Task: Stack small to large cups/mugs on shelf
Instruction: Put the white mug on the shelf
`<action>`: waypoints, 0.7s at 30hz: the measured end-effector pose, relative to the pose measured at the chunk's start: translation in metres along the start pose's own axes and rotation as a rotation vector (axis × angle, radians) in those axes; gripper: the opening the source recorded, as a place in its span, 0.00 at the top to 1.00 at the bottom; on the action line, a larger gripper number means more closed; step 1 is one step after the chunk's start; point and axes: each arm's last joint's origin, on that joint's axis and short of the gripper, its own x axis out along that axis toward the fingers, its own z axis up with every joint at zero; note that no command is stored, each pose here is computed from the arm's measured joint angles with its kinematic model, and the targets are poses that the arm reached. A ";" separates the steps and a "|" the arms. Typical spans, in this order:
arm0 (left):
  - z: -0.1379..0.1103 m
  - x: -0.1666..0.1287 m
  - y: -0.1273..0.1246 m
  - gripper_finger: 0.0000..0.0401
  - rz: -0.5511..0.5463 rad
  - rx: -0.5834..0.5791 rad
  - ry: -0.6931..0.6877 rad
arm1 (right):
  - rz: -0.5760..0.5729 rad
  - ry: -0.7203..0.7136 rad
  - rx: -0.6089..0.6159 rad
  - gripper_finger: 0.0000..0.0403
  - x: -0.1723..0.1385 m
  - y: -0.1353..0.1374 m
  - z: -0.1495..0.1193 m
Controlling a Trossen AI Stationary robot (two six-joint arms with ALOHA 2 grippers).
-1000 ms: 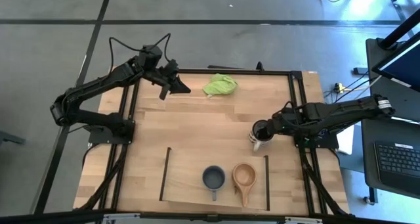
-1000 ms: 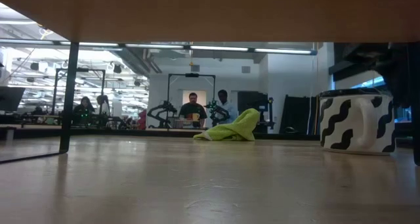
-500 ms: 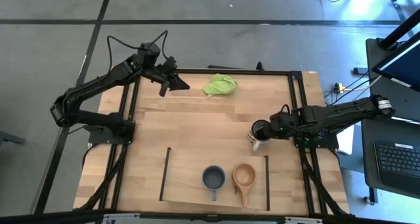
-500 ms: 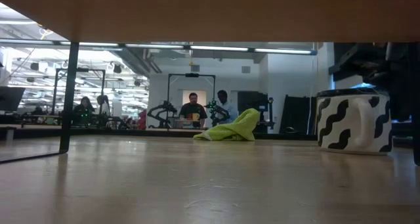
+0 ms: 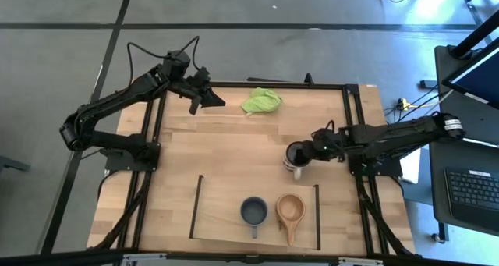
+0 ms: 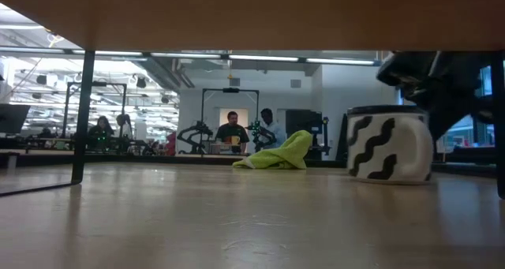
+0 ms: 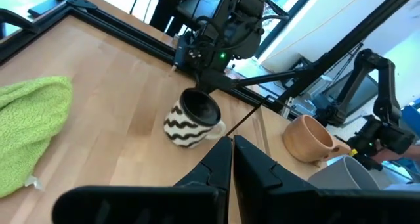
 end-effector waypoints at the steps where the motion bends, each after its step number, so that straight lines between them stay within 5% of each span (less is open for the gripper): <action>1: 0.000 0.000 0.000 0.98 0.000 -0.001 0.000 | 0.013 -0.001 -0.009 0.96 0.003 0.003 0.001; 21: -0.001 0.000 0.000 0.98 0.007 -0.009 0.006 | 0.161 0.165 -0.089 0.96 0.027 0.032 -0.003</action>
